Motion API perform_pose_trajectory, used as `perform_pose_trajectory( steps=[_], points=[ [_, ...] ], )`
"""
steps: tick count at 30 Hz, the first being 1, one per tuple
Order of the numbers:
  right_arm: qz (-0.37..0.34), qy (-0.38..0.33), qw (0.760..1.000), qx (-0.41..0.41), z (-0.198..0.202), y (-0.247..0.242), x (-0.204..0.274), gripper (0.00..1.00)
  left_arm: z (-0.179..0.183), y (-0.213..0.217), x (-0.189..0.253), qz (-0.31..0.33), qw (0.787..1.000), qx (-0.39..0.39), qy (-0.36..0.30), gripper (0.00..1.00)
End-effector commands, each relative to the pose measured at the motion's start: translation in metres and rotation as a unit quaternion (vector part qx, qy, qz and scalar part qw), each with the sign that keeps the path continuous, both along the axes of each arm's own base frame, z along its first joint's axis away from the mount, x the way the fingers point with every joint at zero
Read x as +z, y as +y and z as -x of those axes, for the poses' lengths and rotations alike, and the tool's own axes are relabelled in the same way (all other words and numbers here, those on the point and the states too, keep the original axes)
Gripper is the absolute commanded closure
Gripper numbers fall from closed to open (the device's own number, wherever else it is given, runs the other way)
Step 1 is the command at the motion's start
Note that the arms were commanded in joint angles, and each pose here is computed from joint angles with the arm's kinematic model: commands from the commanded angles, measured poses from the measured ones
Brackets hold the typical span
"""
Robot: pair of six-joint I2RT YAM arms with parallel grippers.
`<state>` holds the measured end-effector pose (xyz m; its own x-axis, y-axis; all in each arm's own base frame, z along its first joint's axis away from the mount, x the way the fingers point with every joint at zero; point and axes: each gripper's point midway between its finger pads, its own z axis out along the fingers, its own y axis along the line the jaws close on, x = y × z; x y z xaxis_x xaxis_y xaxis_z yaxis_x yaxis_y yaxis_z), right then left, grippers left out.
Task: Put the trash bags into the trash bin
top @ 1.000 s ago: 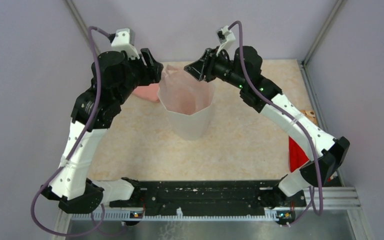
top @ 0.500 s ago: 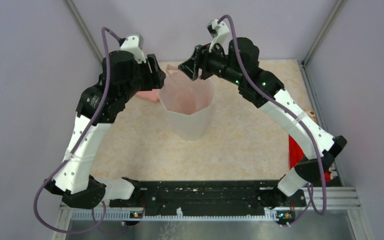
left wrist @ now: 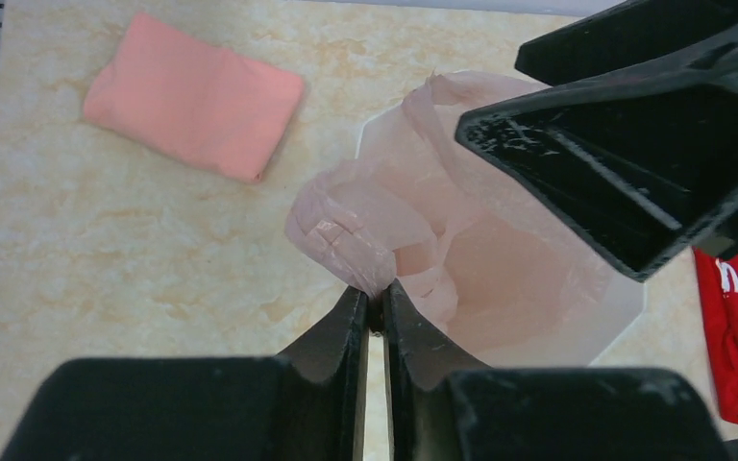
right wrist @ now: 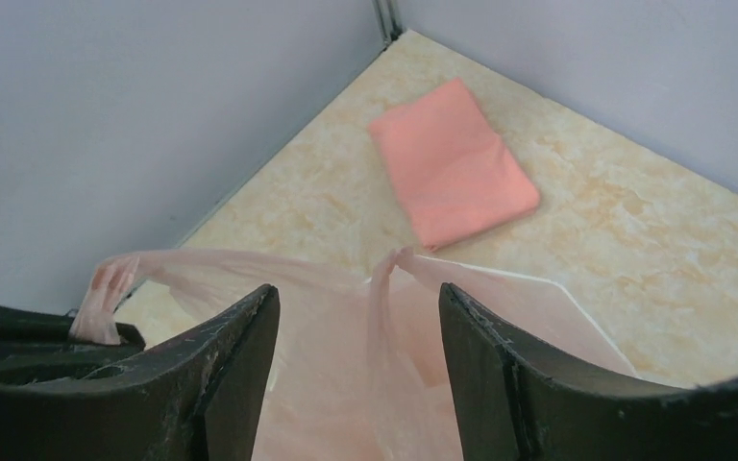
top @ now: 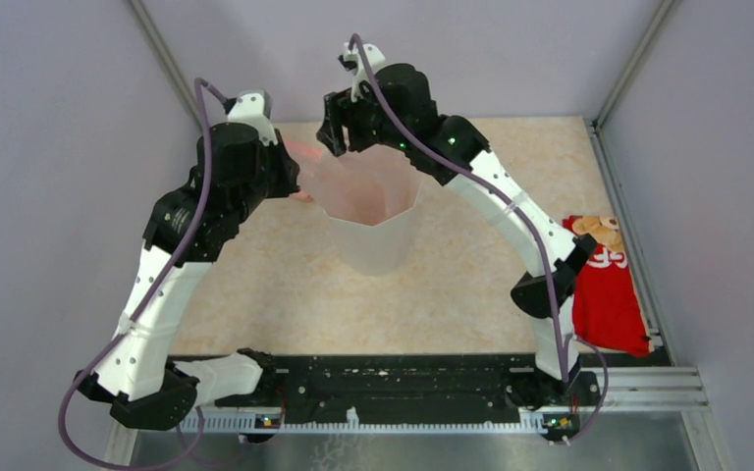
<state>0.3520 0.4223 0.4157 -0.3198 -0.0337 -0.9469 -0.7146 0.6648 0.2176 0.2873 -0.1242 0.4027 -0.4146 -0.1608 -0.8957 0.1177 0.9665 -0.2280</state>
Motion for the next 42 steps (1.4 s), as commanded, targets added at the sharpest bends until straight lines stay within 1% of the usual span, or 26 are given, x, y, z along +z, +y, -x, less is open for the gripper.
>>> perform_pose_trajectory(
  steps=[1,6,10,13,15,16,18,20,23,24,27,30,32,38,42],
  points=[
    [0.039,-0.019,0.999,-0.029,0.000,0.005,-0.006,0.37,0.001,0.002,0.015,0.014,0.999,0.002,-0.033,0.87],
    [0.082,-0.027,0.994,-0.072,-0.008,0.002,-0.026,0.37,0.003,0.001,0.014,0.018,0.999,-0.004,-0.035,0.90],
    [0.118,-0.045,0.986,-0.108,-0.013,0.000,-0.037,0.38,0.004,0.001,0.014,0.020,0.999,-0.005,-0.038,0.91],
    [0.143,-0.060,0.978,-0.141,-0.020,-0.005,-0.043,0.39,0.004,0.002,0.012,0.021,0.999,-0.001,-0.037,0.92],
    [0.152,-0.063,0.975,-0.149,-0.024,-0.006,-0.047,0.41,0.004,0.003,0.009,0.019,0.999,0.004,-0.036,0.93],
    [0.153,-0.064,0.975,-0.149,-0.024,-0.005,-0.047,0.44,0.004,0.005,0.009,0.019,0.999,0.007,-0.036,0.94],
    [0.151,-0.065,0.975,-0.150,-0.024,-0.005,-0.046,0.55,0.003,0.008,0.005,0.016,0.999,0.017,-0.034,0.96],
    [0.143,-0.066,0.975,-0.156,-0.020,-0.009,-0.037,0.73,0.003,0.012,0.002,0.015,0.999,0.026,-0.031,0.98],
    [0.120,-0.071,0.976,-0.168,-0.013,-0.024,-0.014,0.97,0.004,0.017,0.000,0.012,0.999,0.040,-0.030,1.00],
    [0.110,-0.077,0.975,-0.175,-0.007,-0.035,0.000,1.00,0.004,0.020,-0.001,0.008,0.999,0.046,-0.028,1.00],
    [0.084,-0.085,0.975,-0.189,0.007,-0.062,0.029,1.00,0.004,0.028,-0.008,-0.008,0.998,0.066,-0.018,1.00],
    [0.060,-0.081,0.976,-0.193,0.026,-0.088,0.045,1.00,0.005,0.035,-0.019,-0.019,0.997,0.080,-0.003,1.00],
    [0.049,-0.076,0.976,-0.197,0.040,-0.107,0.048,1.00,0.006,0.037,-0.027,-0.020,0.996,0.084,0.007,1.00],
    [0.031,-0.038,0.977,-0.208,0.077,-0.162,0.024,1.00,0.014,0.046,-0.050,-0.026,0.994,0.095,0.036,1.00],
    [0.040,-0.010,0.973,-0.226,0.090,-0.197,0.000,1.00,0.019,0.058,-0.063,-0.041,0.992,0.110,0.053,1.00]
  ],
)
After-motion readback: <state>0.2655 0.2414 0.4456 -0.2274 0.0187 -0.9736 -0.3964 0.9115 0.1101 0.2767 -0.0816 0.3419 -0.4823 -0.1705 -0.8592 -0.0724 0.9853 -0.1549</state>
